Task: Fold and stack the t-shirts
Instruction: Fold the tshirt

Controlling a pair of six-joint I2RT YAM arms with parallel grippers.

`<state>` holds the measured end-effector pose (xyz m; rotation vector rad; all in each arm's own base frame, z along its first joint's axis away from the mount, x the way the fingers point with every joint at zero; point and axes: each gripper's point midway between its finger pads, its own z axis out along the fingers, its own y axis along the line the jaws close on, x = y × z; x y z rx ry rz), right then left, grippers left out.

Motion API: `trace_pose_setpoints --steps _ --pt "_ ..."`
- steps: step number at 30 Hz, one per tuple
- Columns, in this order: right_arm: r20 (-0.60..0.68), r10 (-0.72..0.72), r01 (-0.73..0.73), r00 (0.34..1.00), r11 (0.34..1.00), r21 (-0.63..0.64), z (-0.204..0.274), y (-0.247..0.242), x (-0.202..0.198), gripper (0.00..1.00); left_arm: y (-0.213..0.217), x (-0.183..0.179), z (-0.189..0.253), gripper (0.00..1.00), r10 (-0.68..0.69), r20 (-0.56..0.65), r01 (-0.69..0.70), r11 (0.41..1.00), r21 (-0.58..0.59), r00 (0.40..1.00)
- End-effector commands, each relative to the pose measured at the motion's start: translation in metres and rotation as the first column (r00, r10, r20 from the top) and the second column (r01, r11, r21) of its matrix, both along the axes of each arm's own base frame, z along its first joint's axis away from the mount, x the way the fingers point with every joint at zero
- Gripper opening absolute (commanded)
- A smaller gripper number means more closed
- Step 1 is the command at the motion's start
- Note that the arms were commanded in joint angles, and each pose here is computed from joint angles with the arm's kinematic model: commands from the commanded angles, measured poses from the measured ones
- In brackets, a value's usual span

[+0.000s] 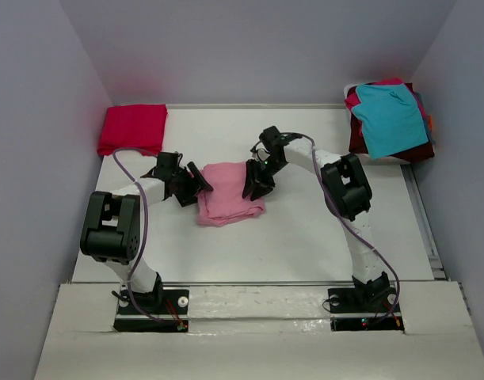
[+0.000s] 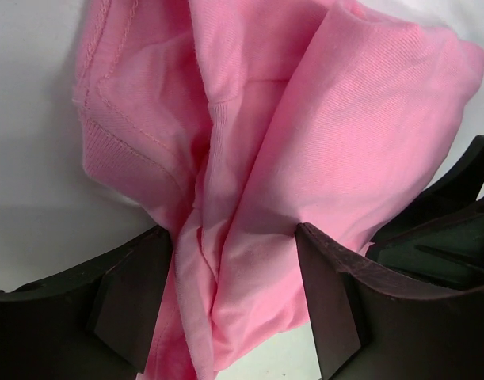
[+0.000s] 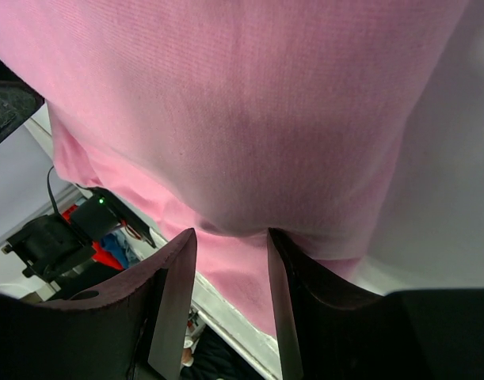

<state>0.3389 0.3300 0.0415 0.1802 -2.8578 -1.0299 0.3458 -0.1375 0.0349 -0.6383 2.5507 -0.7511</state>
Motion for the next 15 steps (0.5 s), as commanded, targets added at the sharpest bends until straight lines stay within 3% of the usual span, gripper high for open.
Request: trace_pose_setpoints --steps 1,15 --pt "0.024 0.024 -0.023 0.999 0.999 -0.032 -0.006 -0.006 -0.005 0.47 0.006 -0.021 -0.016 0.77 0.006 -0.052 -0.005 1.000 0.019 0.999" --pt "0.019 0.026 -0.026 0.999 0.999 -0.028 -0.009 -0.004 -0.003 0.47 -0.009 -0.024 -0.035 0.78 -0.041 -0.105 0.034 0.997 -0.063 0.994"
